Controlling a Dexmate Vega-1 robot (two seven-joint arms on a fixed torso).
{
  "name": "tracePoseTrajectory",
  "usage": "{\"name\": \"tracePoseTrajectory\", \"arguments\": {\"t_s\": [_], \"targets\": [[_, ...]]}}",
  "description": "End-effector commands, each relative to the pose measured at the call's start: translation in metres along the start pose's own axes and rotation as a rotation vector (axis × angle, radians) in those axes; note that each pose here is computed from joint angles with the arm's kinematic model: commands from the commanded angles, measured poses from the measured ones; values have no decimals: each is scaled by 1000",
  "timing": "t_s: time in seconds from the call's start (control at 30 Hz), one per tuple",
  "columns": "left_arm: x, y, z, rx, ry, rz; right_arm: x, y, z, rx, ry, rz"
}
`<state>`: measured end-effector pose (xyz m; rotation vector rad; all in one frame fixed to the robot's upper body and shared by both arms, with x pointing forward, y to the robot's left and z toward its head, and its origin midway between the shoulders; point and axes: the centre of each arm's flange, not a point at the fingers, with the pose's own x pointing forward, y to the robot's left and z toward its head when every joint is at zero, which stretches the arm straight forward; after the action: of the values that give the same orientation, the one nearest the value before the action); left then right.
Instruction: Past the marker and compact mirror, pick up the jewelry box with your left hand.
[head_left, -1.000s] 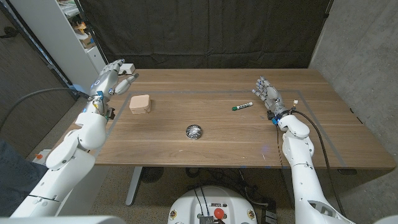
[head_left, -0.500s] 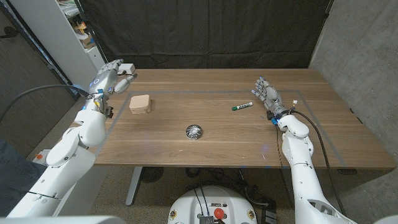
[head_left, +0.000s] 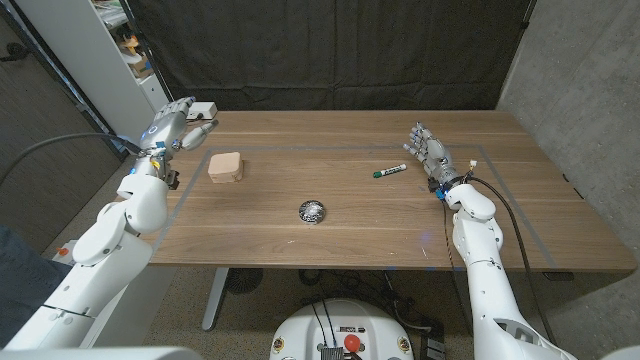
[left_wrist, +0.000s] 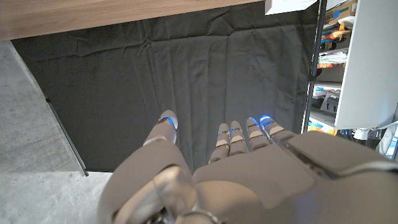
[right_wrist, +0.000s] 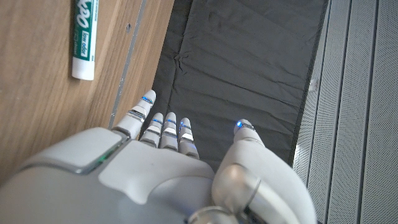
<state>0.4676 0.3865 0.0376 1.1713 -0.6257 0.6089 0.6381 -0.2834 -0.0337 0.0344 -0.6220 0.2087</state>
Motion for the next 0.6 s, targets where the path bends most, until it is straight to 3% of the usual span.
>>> {"name": "tracePoseTrajectory", "arguments": {"t_s": [0.03,0.6], "targets": [[3,-1,0,55,9,-7,-1,0,0,-7,2,7],[15,-4,3,127,47,-69,-5,-1,1,-6,5,-1]]}}
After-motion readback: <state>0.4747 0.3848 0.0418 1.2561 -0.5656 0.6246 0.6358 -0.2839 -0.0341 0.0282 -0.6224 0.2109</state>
